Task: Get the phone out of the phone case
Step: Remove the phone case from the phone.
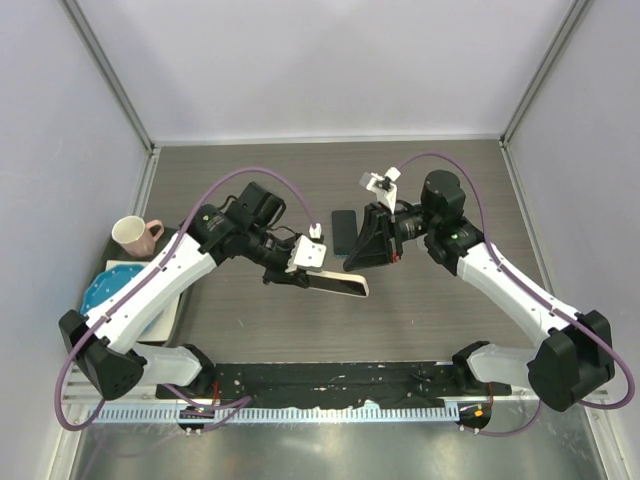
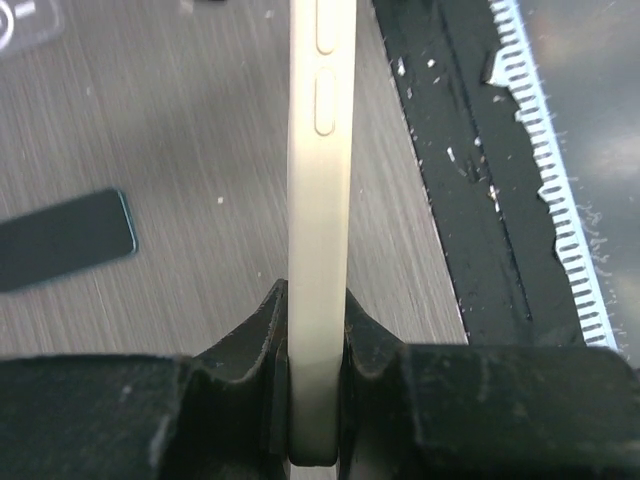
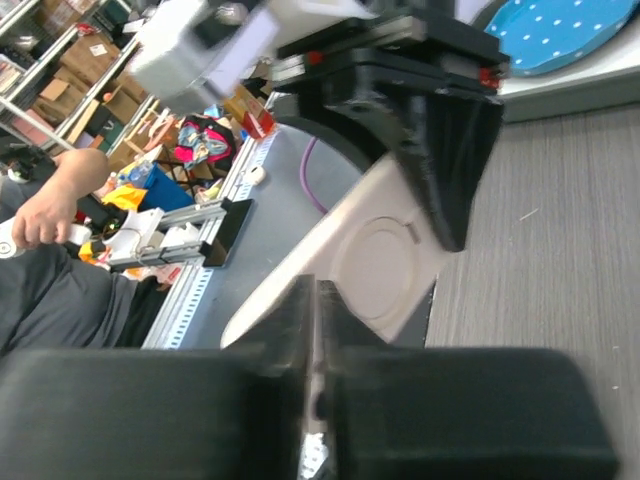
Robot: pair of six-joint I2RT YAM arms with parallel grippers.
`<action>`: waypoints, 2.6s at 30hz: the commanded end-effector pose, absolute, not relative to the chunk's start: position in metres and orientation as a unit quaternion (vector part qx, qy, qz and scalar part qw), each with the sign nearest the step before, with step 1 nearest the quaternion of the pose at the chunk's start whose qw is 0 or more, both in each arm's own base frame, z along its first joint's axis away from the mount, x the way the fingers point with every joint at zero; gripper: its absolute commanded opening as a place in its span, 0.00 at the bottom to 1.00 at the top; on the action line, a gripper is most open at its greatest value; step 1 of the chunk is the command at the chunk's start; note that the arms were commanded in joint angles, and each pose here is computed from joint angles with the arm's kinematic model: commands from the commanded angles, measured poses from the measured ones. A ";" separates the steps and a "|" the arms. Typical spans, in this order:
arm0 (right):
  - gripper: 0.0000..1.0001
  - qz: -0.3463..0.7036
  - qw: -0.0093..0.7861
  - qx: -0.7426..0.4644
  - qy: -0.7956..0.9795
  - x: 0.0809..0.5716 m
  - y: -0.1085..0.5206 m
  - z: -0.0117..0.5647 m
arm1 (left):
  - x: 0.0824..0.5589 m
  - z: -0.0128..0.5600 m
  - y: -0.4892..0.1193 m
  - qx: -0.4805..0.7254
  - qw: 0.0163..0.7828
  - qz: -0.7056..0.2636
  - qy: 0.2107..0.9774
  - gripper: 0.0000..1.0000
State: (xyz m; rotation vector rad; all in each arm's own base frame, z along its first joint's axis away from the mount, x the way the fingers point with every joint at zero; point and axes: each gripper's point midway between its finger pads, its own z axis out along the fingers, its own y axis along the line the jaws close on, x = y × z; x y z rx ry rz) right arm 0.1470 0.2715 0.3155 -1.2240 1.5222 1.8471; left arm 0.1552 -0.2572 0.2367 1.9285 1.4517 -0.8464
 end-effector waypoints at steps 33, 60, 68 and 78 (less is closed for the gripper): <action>0.56 0.601 0.448 -0.372 0.548 0.211 0.263 0.343 | 0.179 0.271 -0.289 0.598 0.375 -0.449 0.548 0.00; 0.41 0.642 0.421 -0.366 0.525 0.185 0.260 0.353 | 0.181 0.276 -0.287 0.600 0.381 -0.446 0.544 0.00; 0.38 0.657 0.411 -0.361 0.519 0.184 0.260 0.360 | 0.180 0.275 -0.287 0.602 0.381 -0.445 0.542 0.00; 0.12 0.669 0.382 -0.353 0.531 0.182 0.261 0.356 | 0.180 0.276 -0.285 0.618 0.385 -0.433 0.531 0.00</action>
